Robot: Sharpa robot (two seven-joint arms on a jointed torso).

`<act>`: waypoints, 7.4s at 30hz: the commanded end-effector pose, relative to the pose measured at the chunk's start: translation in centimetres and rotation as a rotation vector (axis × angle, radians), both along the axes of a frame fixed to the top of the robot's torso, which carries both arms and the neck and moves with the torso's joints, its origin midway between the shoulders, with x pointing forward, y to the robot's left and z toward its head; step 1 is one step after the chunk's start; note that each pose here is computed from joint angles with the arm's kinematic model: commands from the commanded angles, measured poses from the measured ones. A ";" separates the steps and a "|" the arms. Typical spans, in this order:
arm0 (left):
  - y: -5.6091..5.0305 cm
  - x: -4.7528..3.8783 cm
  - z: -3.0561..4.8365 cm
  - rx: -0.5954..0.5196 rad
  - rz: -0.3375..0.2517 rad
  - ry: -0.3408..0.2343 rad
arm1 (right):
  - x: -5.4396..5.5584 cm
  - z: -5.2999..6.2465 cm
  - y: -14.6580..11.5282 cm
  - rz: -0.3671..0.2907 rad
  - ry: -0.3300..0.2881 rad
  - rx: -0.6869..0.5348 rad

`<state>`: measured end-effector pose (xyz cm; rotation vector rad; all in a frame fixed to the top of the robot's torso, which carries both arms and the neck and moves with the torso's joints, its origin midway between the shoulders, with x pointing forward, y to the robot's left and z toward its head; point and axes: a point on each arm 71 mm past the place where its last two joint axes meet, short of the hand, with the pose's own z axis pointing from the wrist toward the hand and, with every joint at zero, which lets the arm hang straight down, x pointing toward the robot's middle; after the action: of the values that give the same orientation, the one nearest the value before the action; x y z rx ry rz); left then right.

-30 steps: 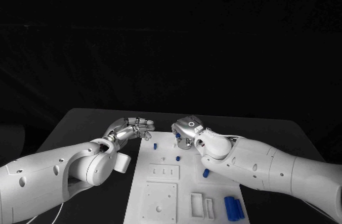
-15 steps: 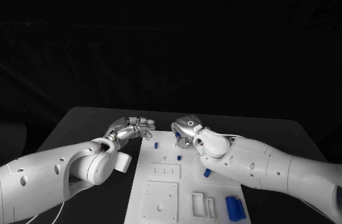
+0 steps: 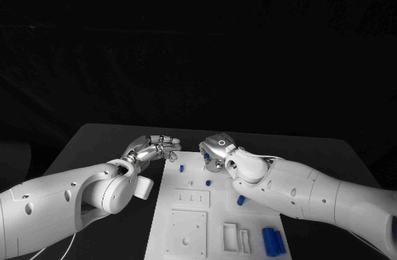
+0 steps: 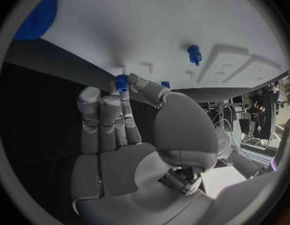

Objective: Assemble the parts on the task board

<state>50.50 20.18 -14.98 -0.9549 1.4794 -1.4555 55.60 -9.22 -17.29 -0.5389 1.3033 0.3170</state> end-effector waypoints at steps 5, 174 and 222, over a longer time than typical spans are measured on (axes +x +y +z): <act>-0.2 0.02 0.27 -0.002 -0.015 -0.009 | 0.0 -0.4 0.0 0.005 0.029 -0.021; 1.0 0.67 0.14 0.021 -0.018 -0.025 | 1.3 -0.3 -13.3 -0.185 0.378 0.257; 1.1 0.64 0.14 0.024 -0.012 -0.024 | -0.6 0.4 -10.2 -0.104 0.120 0.058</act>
<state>51.18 21.44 -15.06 -0.9266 1.4855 -1.4342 55.10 -19.58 -17.19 -0.3713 1.4874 0.3631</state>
